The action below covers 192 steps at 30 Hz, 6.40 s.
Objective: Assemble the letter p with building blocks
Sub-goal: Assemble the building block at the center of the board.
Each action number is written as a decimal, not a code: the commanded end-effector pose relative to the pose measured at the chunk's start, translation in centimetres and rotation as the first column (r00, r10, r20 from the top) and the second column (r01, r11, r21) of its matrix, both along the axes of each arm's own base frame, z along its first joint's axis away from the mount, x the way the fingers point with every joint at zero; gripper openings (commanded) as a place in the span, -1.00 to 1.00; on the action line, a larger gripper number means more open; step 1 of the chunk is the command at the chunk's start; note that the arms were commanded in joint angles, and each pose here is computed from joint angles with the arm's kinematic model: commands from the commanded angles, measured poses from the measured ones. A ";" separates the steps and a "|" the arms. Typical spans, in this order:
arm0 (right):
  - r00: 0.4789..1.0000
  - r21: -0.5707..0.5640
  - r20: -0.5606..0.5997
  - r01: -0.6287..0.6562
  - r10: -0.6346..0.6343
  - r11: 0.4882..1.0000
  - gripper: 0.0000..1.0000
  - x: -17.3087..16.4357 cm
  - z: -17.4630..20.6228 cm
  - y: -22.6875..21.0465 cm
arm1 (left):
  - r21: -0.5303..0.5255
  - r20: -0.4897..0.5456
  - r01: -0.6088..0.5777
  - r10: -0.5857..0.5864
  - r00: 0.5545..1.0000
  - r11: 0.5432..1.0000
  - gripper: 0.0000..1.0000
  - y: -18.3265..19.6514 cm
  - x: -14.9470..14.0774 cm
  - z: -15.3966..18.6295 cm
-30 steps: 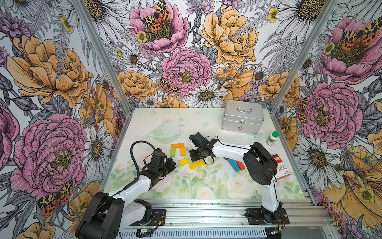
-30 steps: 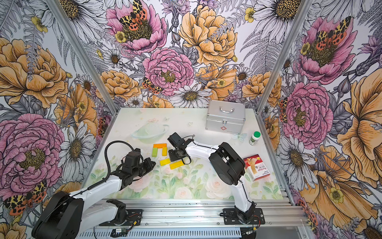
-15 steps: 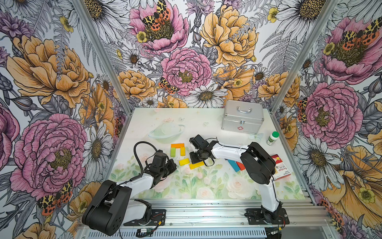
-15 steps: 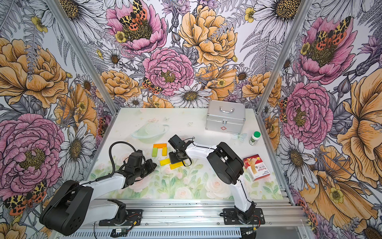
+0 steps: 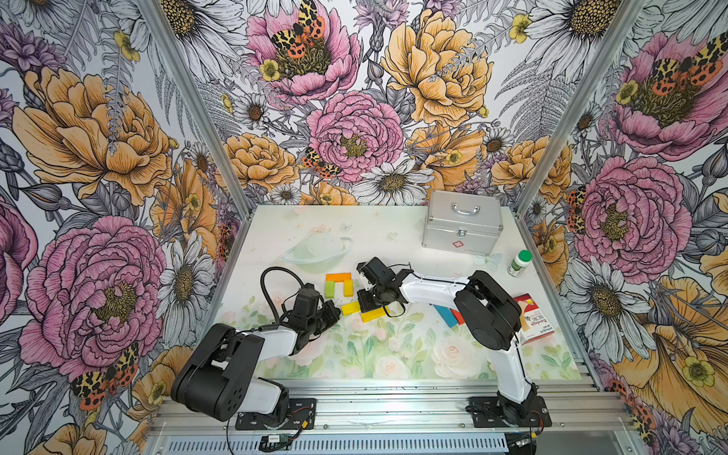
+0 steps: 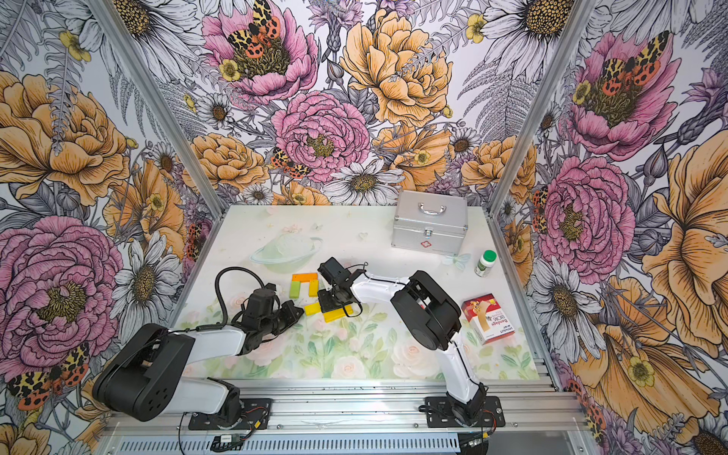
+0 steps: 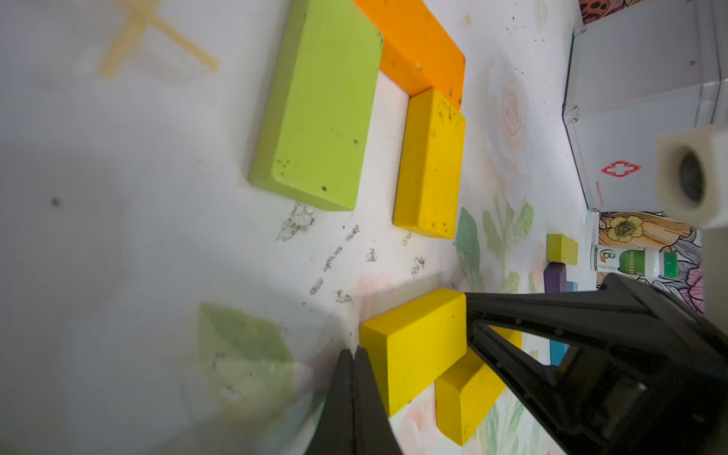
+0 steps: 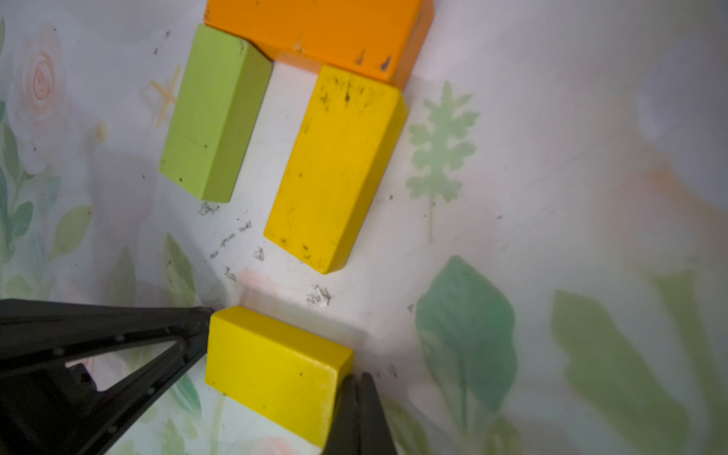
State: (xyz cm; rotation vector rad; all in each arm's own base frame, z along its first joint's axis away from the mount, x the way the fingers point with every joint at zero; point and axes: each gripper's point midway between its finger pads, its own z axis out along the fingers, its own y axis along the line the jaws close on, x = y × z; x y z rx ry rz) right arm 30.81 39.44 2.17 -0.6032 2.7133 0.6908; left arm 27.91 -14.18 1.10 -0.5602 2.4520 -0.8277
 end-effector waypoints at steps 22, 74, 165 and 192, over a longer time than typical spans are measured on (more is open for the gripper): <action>0.996 -0.023 -0.087 0.010 -0.012 1.000 -1.00 -0.4 -2.8 0.7 | -0.040 -0.018 -0.020 0.020 1.000 0.999 -1.00 0.9 2.3 -0.1; 0.989 -0.001 -0.144 0.009 -0.009 1.000 -1.00 -0.1 -4.1 1.1 | -0.052 -0.030 -0.051 0.050 0.998 0.997 -1.00 1.3 3.3 -0.5; 0.976 0.054 -0.199 -0.082 0.092 0.995 -1.00 -3.7 -3.6 3.8 | -0.043 0.008 -0.150 0.151 0.989 0.988 -1.00 6.4 6.5 -0.2; 0.980 0.042 -0.184 -0.068 0.074 0.997 -1.00 -3.0 -4.0 4.2 | -0.054 0.006 -0.146 0.147 0.989 0.988 -1.00 6.4 6.5 -0.3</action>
